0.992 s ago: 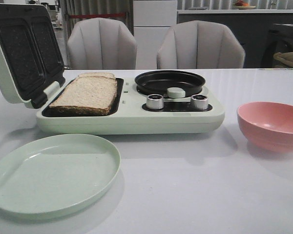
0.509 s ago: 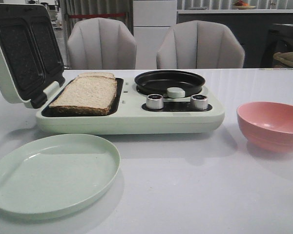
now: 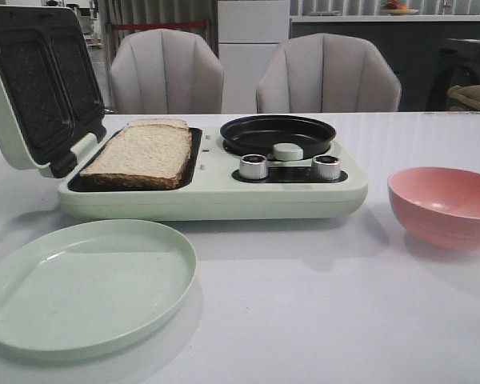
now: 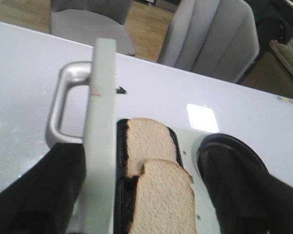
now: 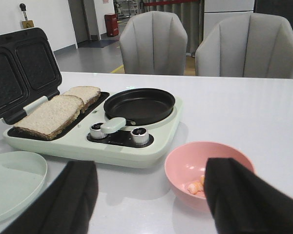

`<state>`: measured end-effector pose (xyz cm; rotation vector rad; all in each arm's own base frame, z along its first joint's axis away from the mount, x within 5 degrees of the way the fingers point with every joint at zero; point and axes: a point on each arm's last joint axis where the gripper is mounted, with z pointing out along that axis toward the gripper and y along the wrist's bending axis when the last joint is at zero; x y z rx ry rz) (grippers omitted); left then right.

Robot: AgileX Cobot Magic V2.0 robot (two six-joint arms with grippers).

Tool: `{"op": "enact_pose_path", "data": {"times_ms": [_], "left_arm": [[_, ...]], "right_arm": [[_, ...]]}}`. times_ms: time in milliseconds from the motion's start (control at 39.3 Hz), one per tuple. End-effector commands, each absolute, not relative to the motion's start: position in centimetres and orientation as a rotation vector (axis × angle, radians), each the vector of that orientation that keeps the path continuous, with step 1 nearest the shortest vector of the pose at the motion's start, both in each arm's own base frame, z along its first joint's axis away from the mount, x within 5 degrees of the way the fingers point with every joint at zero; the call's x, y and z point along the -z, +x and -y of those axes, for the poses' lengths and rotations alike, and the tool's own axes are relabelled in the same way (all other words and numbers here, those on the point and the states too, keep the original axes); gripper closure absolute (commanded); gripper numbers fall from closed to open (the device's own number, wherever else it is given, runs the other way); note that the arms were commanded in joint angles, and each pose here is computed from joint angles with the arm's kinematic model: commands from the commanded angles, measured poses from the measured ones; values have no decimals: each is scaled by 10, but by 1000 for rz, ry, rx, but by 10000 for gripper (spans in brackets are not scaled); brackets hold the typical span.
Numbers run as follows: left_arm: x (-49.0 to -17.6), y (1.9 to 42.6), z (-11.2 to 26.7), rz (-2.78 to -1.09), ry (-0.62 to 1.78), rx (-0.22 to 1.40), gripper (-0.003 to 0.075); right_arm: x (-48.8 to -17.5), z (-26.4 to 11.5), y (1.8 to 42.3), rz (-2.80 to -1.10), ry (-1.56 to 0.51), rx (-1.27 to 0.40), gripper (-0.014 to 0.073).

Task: Make breakfast with bread and shrimp

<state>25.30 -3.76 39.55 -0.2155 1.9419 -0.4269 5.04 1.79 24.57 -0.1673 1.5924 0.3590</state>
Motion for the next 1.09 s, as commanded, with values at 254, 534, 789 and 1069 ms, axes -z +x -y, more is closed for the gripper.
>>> {"op": "enact_pose_path", "data": {"times_ms": [254, 534, 789, 1069], "left_arm": [[-400, 311, -15, -1921, -442, 631, 155], [-363, 346, -46, -1921, -506, 938, 192], [-333, 368, -47, -1940, -485, 1078, 377], [-311, 383, -43, -1911, -445, 1257, 378]], "right_arm": [[-263, -17, 50, -1480, -167, -344, 34], [-263, -17, 50, -1480, -167, -344, 34], [-263, -17, 50, -1480, -167, -344, 34], [-263, -17, 50, -1480, -167, -344, 34]]}}
